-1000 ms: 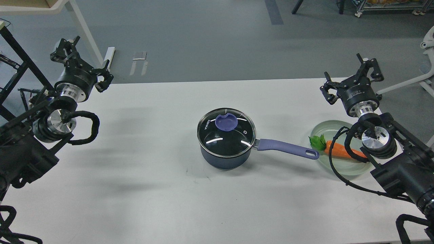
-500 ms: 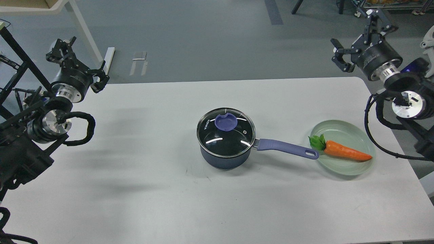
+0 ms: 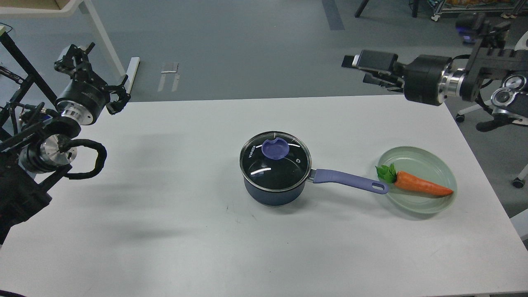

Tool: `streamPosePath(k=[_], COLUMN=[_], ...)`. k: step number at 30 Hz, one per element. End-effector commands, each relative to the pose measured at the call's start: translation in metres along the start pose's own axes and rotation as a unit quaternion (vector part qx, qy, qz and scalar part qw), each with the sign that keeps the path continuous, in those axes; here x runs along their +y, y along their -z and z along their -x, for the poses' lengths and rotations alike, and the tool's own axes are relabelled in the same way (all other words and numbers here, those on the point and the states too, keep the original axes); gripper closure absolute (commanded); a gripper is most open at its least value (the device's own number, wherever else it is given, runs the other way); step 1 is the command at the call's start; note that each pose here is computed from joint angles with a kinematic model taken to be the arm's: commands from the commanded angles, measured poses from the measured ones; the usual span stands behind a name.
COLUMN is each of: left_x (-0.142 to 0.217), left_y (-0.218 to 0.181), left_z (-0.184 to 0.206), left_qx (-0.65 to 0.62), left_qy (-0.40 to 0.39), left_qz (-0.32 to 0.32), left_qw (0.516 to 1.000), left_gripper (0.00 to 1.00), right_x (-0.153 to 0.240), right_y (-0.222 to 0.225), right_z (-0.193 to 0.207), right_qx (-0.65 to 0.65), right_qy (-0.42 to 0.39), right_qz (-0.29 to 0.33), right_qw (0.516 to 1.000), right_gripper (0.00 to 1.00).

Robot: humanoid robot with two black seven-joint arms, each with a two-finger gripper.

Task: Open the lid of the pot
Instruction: 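Lower the right gripper onto the purple saucepan handle and grasp it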

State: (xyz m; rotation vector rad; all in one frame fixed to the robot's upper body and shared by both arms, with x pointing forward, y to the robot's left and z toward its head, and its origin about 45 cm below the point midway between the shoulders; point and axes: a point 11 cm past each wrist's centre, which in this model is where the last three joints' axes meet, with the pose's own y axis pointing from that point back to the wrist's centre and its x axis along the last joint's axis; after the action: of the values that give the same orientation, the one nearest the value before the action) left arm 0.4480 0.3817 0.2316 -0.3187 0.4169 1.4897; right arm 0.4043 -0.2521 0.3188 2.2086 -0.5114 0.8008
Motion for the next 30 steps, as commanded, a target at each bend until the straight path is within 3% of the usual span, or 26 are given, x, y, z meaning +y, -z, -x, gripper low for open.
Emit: streamPosePath(k=[1, 7, 16, 20, 30], left_x=[0.002, -0.001, -0.004, -0.009, -0.013], left_y=[-0.003, -0.005, -0.009, -0.016, -0.021], left_z=[0.001, 0.010, 0.015, 0.024, 0.031], left_qx=[-0.011, -0.012, -0.012, -0.033, -0.036], left_qy=[0.004, 0.017, 0.023, 0.036, 0.046], left_qz=[-0.005, -0.005, -0.001, 0.005, 0.009], left_qw=[1.000, 1.000, 1.000, 0.999, 0.998], left_gripper=[0.01, 0.01, 0.01, 0.01, 0.01], right_x=[0.004, 0.009, 0.001, -0.002, -0.010], right_y=[0.001, -0.017, -0.022, -0.028, -0.041], right_z=[0.033, 0.067, 0.108, 0.116, 0.112], right_qx=[0.136, 0.293, 0.299, 0.297, 0.324], right_qy=[0.083, 0.162, 0.241, 0.254, 0.260], right_qz=[0.025, 0.038, 0.005, 0.005, 0.023], right_qw=[0.987, 0.941, 0.923, 0.920, 0.909], right_gripper=[0.01, 0.02, 0.06, 0.15, 0.20])
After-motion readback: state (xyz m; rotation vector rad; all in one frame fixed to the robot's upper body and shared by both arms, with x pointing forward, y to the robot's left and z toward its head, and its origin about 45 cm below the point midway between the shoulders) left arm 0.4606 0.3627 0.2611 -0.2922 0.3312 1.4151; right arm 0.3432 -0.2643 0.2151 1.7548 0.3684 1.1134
